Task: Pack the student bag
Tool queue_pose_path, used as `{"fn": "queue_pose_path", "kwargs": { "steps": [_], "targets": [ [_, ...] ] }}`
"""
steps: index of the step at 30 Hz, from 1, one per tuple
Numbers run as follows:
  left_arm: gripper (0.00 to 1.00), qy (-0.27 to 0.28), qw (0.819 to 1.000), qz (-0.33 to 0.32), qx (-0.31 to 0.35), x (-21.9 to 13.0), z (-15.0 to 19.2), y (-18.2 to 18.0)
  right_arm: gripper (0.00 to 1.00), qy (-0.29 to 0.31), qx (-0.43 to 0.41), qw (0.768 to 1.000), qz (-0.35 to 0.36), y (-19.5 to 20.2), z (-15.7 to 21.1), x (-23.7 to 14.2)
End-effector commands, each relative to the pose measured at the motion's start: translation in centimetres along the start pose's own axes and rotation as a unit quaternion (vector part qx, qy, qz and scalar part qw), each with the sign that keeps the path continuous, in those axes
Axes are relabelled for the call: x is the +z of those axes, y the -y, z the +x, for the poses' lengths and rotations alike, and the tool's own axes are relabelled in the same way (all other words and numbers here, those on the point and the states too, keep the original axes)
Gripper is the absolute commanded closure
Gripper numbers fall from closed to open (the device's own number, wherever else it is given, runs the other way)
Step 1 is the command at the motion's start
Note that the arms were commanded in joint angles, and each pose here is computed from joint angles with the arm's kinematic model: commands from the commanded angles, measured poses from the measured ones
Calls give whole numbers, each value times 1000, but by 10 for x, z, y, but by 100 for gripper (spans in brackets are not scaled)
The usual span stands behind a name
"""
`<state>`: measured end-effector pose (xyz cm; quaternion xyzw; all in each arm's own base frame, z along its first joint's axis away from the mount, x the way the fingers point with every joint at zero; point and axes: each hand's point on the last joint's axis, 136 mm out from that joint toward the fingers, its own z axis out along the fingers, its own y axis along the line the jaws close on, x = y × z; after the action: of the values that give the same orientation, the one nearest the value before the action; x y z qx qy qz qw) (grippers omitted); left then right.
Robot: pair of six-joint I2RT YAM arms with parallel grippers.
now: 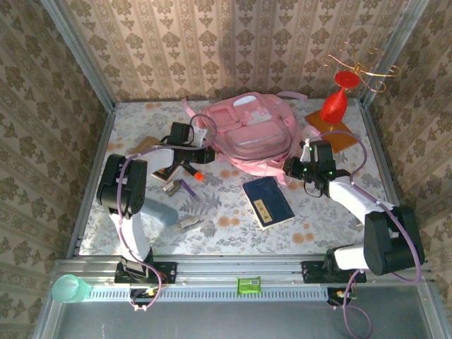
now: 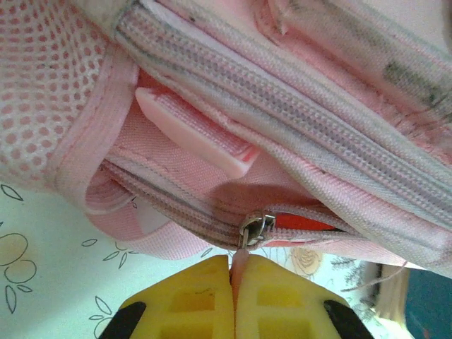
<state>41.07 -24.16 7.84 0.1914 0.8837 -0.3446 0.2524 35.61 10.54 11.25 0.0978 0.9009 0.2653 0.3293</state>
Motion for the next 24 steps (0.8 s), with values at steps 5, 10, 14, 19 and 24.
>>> {"fn": "queue_pose_path", "kwargs": {
  "steps": [5, 10, 14, 19, 24],
  "targets": [
    [100, 29, 975, -205, -83, -51, -16, -127, 100, -7, -9, 997, 74, 38, 0, -11],
    [79, 38, 984, -140, -102, -45, -19, -107, 100, -18, -13, 1000, 22, 15, 2, -4],
    [60, 113, 983, -108, -94, -74, -37, -75, 100, -26, -13, 1000, 10, 5, 12, -1],
    [43, 136, 987, -86, -21, -86, -43, -17, 100, -28, -8, 1000, -1, -8, 20, 2],
    [32, 61, 983, -79, 155, -41, -25, 76, 100, -16, 13, 1000, -22, -21, 19, 6]
  ]
}}
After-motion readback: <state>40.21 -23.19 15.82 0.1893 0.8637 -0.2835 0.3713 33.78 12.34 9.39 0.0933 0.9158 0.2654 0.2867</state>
